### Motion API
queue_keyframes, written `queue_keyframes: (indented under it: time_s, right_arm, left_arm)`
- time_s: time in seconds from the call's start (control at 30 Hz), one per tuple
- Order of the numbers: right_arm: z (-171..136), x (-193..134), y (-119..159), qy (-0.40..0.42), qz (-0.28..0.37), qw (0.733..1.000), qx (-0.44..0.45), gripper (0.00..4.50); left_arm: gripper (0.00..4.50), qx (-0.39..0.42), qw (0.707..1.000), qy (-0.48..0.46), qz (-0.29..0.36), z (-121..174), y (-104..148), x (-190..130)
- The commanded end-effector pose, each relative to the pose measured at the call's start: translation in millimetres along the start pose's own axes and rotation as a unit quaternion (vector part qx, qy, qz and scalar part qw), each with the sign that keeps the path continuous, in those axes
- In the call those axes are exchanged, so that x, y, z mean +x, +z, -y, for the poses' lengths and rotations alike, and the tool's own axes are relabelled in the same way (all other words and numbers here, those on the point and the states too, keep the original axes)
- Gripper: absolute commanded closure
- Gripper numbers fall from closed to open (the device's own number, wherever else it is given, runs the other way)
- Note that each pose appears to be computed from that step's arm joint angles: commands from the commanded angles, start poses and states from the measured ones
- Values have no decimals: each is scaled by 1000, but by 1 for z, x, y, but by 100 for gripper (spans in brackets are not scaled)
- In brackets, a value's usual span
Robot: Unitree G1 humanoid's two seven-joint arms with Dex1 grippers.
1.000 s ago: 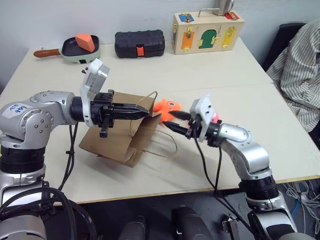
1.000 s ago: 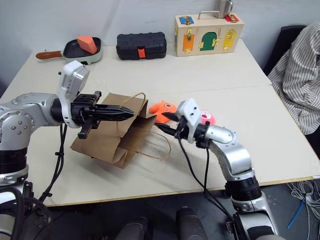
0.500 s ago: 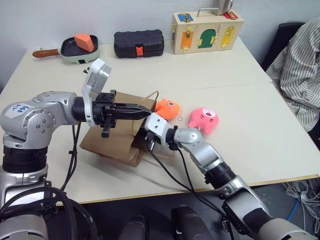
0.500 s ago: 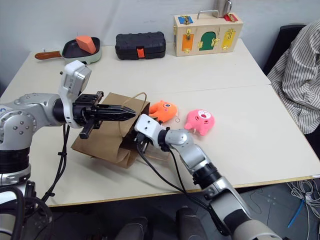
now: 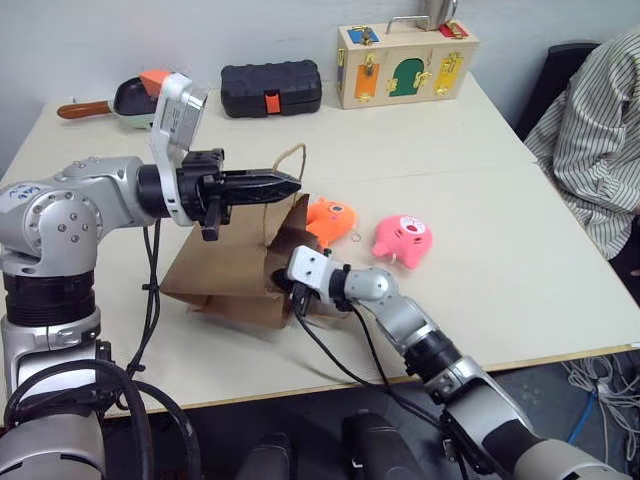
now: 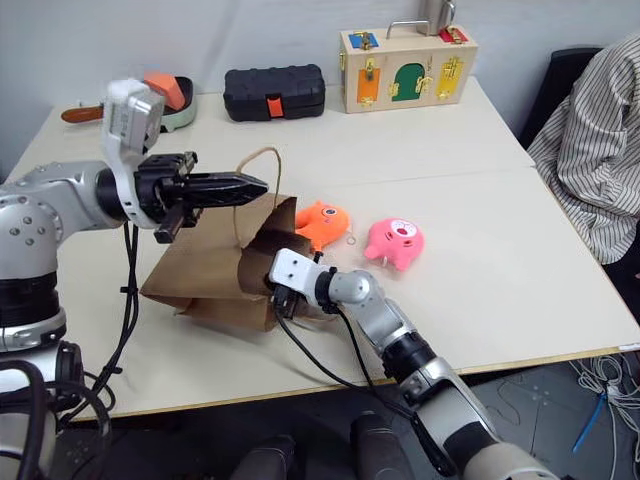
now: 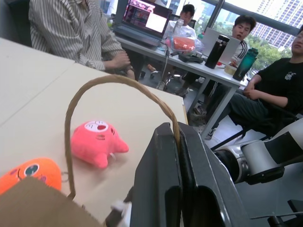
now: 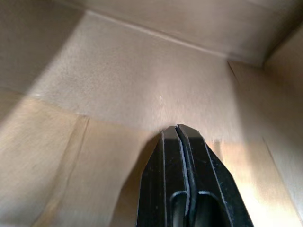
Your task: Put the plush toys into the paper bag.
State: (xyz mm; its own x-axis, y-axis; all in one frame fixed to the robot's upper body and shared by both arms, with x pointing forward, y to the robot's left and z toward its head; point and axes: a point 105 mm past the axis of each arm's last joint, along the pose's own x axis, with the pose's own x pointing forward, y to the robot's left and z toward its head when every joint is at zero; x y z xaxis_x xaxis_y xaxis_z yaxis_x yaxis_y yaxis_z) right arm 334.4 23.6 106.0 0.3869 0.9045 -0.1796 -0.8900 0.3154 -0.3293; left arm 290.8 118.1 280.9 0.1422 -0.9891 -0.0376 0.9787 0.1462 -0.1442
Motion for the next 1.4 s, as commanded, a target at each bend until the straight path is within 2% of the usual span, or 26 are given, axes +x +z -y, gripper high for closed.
queue_keyframes:
  time_s: [0.03, 0.2, 0.27, 0.4, 0.5, 0.67, 0.7, 0.8, 0.93, 1.07, 1.17, 1.4]
  right_arm:
    - [-1, -28, 51, 20, 103, 994, 32, 448]
    - [13, -67, 66, -3, 105, 992, 76, 448]
    - [19, -83, 72, -10, 100, 992, 82, 411]
    - [40, -105, 75, -43, 78, 993, 73, 290]
    - [87, -114, 56, -125, 18, 991, 54, 185]
    - [121, -93, 28, -163, -41, 985, 35, 6]
    - [124, -86, 24, -163, -48, 985, 31, 2]
    - [132, -68, 18, -171, -52, 983, 51, 2]
    - [127, -41, 15, -148, -50, 985, 78, 2]
    - [128, -28, -2, -160, -85, 980, 87, 2]
    - [127, -22, -4, -155, -86, 980, 88, 65]
    - [132, -24, 4, -155, -63, 983, 76, 302]
  left_arm:
    - [450, 19, 1000, -7, -7, 6, 0, -1]
    - [450, 14, 1000, -12, -15, 8, -7, 1]
    - [450, 12, 1000, -14, -20, 9, -10, 1]
    - [450, 8, 1000, -15, -22, 10, -12, 0]
    - [450, 7, 1000, -15, -23, 9, -13, 0]
    - [450, 14, 1000, -10, -20, 9, -10, -1]
    - [450, 16, 1000, -9, -19, 9, -8, -1]
    - [450, 19, 1000, -5, -17, 8, -6, -2]
    - [450, 22, 1000, -1, -18, 7, -7, -4]
    - [450, 23, 1000, 3, -17, 8, -8, -6]
    - [450, 24, 1000, 7, -17, 8, -8, -7]
    - [450, 24, 999, 15, -19, 7, -10, -11]
